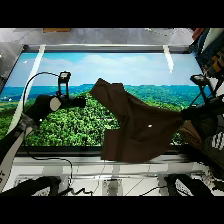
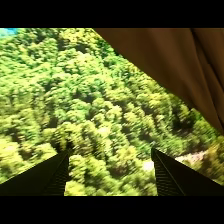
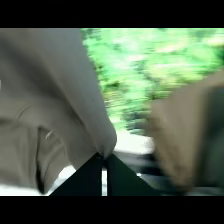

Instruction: Fold the clothes and pants, and hang the long-sleeved shirts on hangers.

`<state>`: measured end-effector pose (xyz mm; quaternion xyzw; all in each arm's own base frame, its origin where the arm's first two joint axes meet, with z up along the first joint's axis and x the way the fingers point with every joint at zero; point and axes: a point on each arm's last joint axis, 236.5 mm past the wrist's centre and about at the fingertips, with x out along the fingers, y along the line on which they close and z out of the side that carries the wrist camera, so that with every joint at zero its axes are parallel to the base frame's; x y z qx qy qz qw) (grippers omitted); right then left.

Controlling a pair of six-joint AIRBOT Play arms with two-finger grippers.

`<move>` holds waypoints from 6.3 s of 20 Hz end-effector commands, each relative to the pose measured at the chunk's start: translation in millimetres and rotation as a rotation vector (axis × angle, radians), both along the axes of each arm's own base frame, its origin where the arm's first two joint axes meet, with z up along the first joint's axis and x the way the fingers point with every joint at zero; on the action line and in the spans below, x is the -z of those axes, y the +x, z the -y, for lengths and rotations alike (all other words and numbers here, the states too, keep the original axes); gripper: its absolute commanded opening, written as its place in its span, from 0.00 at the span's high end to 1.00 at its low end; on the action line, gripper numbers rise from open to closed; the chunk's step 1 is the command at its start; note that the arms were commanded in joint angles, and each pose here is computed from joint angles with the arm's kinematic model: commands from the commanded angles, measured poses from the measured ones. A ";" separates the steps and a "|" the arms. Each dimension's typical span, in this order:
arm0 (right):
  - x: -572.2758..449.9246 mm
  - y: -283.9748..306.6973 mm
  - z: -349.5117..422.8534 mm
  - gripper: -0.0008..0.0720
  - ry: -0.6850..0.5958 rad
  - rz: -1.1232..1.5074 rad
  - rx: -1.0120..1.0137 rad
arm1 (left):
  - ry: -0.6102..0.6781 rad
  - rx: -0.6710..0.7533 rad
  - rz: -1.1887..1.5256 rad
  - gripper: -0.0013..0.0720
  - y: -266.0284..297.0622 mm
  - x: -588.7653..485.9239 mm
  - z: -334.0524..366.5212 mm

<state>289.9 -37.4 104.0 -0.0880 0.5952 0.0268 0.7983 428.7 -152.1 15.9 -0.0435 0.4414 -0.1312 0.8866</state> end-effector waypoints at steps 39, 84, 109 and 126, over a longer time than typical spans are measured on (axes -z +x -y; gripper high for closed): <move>-21.6 73.3 -4.6 0.97 0.036 0.296 0.012 | -0.632 -0.237 -0.012 0.37 151.5 81.2 199.8; -43.3 238.1 -137.4 0.97 0.354 0.629 -0.021 | 0.164 -0.112 0.153 0.97 -120.6 -50.7 -98.2; 175.9 77.0 -117.7 0.36 0.732 -0.209 0.093 | 0.064 -0.087 0.451 0.97 -62.0 -94.6 -72.3; 226.7 105.9 -153.6 0.67 0.703 -0.135 0.072 | 0.047 -0.091 0.446 0.97 -62.5 -94.4 -70.4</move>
